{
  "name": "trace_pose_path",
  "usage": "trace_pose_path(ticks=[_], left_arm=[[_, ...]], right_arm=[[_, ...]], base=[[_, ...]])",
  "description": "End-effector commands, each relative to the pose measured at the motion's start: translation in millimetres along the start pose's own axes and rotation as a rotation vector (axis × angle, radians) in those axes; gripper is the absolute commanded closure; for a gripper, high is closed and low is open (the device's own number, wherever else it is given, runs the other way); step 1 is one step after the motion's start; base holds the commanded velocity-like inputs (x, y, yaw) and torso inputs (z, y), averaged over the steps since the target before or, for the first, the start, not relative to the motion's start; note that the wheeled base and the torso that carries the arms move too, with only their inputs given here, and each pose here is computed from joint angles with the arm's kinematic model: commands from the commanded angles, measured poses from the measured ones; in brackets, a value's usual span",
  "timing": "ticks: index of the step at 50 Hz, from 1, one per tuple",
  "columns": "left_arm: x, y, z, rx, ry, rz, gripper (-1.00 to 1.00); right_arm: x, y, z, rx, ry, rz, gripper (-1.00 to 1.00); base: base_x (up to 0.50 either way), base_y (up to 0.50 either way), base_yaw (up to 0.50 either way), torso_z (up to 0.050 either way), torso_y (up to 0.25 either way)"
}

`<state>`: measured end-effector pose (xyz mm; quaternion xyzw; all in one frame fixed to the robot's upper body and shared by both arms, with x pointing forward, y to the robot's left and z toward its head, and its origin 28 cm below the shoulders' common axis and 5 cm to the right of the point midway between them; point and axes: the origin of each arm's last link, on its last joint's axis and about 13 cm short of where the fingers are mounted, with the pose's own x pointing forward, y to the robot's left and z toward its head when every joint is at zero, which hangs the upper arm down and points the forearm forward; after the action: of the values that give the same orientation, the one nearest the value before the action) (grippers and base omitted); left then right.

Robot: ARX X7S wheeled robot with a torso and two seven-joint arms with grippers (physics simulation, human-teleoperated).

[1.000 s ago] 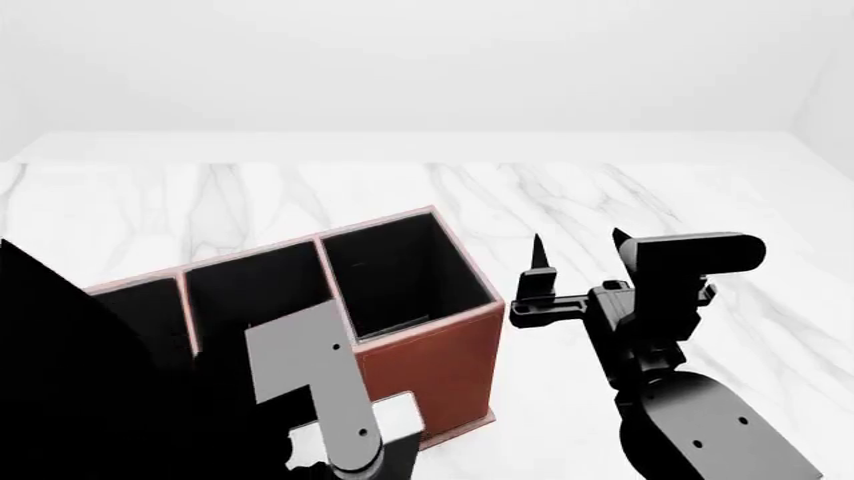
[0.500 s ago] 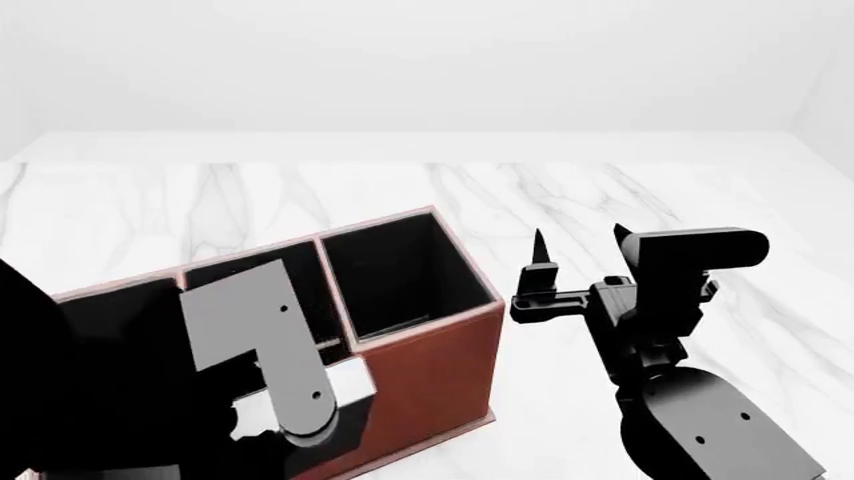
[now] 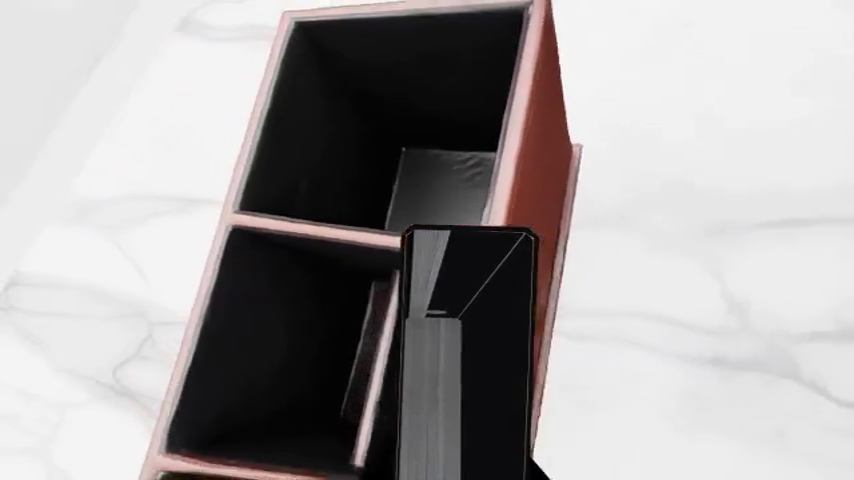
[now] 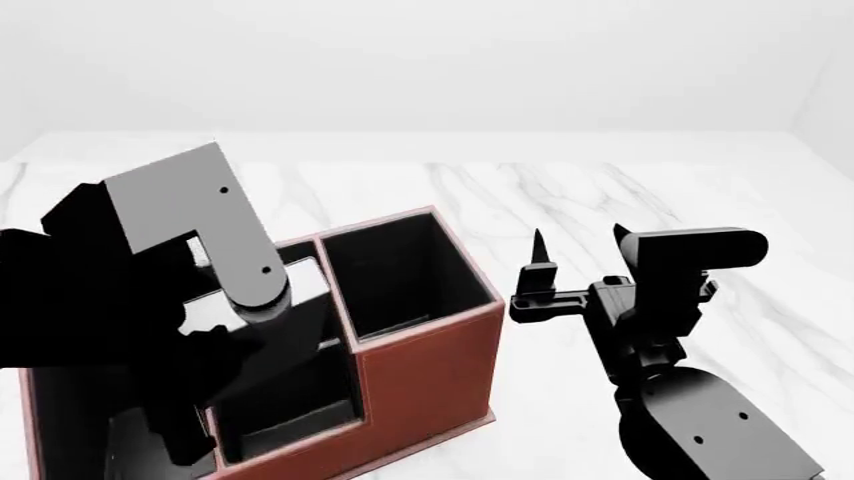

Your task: Pick up the book and place it in the back compartment of the caddy.

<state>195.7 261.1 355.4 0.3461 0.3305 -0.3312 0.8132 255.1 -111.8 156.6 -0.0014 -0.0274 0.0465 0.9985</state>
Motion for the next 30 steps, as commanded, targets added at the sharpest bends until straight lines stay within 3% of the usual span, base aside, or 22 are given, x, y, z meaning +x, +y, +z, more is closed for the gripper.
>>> trace_pose_path(ticks=[1, 30], left_arm=[[-12.8, 14.7, 10.2, -0.005, -0.032, 0.104, 1.0], [-4.0, 18.7, 14.2, 0.008, -0.037, 0.094, 1.0]], right_arm=[[0.3, 0.3, -0.4, 0.0, 0.003, -0.007, -1.0], [0.7, 0.4, 0.0, -0.036, 0.002, -0.033, -1.0]], base=[[0.0, 0.0, 0.0, 0.0, 0.0], [0.0, 0.0, 0.0, 0.0, 0.001]])
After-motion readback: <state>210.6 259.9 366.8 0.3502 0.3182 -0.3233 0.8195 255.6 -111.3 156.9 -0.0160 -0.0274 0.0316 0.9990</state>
